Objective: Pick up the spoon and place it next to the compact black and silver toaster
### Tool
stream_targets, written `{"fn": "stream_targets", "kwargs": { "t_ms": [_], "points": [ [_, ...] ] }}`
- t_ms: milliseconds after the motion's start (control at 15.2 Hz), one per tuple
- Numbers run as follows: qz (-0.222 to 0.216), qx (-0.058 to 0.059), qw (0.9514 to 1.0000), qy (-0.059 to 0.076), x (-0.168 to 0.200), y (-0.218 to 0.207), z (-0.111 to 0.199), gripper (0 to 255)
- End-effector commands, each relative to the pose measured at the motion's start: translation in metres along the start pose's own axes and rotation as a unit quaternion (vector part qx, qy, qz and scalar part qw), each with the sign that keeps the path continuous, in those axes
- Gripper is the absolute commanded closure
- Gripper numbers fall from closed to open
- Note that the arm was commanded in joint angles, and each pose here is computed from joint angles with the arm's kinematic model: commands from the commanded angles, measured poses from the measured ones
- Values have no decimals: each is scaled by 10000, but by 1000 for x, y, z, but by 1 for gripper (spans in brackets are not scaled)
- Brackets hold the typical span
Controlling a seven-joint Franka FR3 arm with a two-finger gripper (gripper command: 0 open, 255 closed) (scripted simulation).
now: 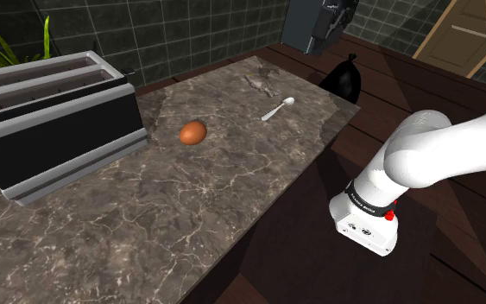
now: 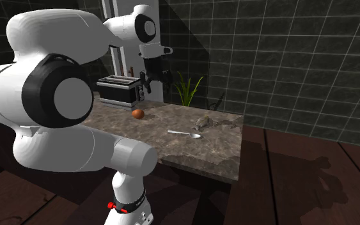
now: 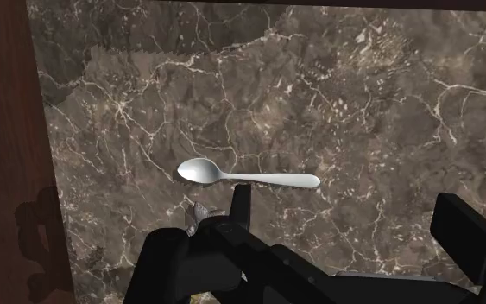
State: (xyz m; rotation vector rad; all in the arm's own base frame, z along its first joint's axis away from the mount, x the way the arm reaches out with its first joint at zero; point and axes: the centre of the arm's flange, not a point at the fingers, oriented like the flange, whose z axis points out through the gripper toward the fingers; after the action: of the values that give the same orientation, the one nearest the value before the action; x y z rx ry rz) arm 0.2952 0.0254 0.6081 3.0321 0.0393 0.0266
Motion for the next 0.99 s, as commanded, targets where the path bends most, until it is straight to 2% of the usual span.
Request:
{"fn": "stream_targets", "kwargs": {
  "t_ms": [0,924],
  "points": [
    [0,0,10000,0,0,0,0,0],
    [165,455,9974,-529,81,101,151,0]
  ]
}}
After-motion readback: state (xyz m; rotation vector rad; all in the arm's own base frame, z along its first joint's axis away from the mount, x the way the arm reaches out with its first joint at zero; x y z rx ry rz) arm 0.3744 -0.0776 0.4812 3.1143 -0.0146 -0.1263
